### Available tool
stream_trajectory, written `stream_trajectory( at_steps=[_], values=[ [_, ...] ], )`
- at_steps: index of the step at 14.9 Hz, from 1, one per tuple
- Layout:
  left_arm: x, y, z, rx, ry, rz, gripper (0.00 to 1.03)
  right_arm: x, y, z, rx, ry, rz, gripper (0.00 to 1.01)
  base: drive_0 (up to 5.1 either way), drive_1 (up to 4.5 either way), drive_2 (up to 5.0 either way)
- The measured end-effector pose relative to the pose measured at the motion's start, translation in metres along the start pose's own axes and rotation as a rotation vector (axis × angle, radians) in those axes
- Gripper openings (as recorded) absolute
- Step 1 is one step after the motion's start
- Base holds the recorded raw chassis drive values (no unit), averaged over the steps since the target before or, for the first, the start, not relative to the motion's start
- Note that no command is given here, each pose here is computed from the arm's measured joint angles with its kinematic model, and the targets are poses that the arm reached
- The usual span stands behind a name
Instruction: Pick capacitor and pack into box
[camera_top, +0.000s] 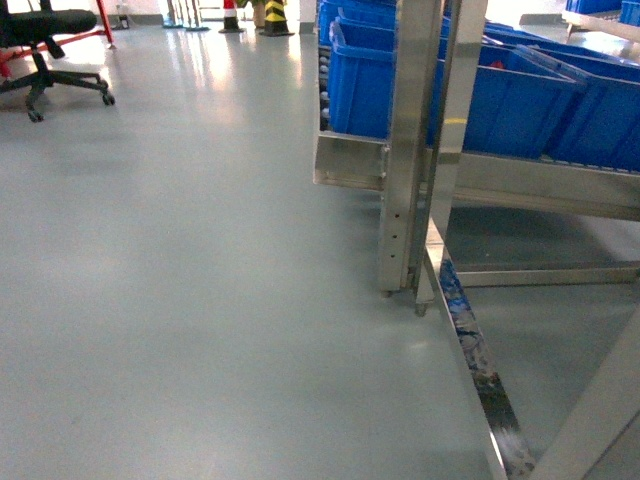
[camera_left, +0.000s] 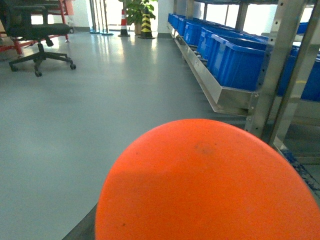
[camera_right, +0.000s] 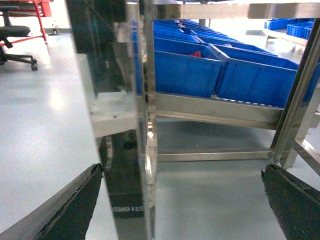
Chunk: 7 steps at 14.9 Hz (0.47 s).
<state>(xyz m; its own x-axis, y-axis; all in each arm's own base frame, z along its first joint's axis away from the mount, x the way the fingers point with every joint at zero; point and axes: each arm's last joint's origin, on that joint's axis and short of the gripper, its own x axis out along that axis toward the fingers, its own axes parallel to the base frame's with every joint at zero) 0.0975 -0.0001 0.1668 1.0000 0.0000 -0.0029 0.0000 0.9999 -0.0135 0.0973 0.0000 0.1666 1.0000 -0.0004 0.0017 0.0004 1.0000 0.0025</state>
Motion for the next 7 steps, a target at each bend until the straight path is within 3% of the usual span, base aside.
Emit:
stream_trajectory(
  at_steps=[7],
  values=[
    [0.0,0.0,0.0,0.0,0.0,0.001,0.43,0.0,0.0,0.0003,0.0,-0.003,0.0,0.98,-4.8,2.16,2.8]
  ],
)
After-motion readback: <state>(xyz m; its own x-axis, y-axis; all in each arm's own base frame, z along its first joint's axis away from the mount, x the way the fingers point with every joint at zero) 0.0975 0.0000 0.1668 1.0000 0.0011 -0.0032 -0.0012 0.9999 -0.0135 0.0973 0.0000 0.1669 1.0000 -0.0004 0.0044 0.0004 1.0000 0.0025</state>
